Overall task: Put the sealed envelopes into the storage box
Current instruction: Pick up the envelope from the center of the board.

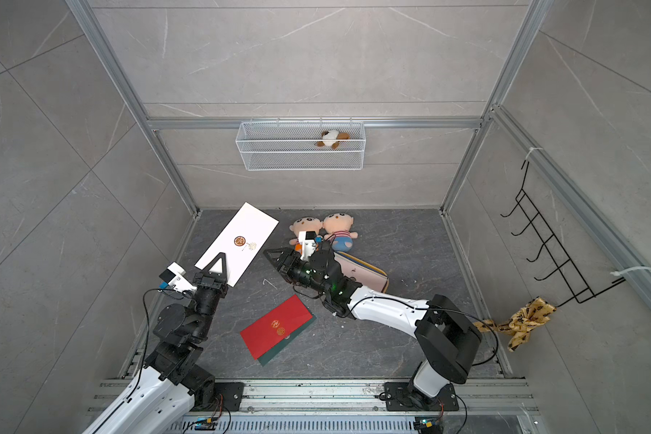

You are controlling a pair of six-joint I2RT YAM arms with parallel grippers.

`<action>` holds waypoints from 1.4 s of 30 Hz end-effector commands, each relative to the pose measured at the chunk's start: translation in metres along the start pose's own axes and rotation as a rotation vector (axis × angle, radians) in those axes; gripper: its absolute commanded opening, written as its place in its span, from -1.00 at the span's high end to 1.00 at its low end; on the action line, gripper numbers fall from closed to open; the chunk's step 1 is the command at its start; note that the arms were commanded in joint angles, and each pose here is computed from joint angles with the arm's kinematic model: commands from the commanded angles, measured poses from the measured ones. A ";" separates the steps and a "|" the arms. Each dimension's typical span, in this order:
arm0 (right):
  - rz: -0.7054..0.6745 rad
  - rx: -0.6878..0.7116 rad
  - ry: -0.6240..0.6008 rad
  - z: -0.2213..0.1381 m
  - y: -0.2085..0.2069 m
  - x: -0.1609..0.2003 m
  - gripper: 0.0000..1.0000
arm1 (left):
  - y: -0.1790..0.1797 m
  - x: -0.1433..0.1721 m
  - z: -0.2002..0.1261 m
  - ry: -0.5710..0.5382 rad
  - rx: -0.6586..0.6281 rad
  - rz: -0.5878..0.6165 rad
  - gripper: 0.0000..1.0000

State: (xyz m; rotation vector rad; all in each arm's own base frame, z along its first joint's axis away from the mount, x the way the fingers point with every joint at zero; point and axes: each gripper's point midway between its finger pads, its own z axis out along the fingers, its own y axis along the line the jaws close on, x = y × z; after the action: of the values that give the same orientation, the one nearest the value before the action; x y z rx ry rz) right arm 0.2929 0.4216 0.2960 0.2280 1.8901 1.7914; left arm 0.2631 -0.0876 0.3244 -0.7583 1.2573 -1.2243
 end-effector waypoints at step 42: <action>-0.163 -0.069 0.123 0.031 0.044 0.005 1.00 | 0.017 0.014 -0.004 0.062 -0.037 0.009 -0.01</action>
State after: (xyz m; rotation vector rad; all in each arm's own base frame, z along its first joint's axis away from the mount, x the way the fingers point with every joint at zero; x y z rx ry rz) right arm 0.2983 0.4615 0.3060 0.0401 1.9250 1.7907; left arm 0.2654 -0.0936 0.2988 -0.7811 1.3317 -1.2252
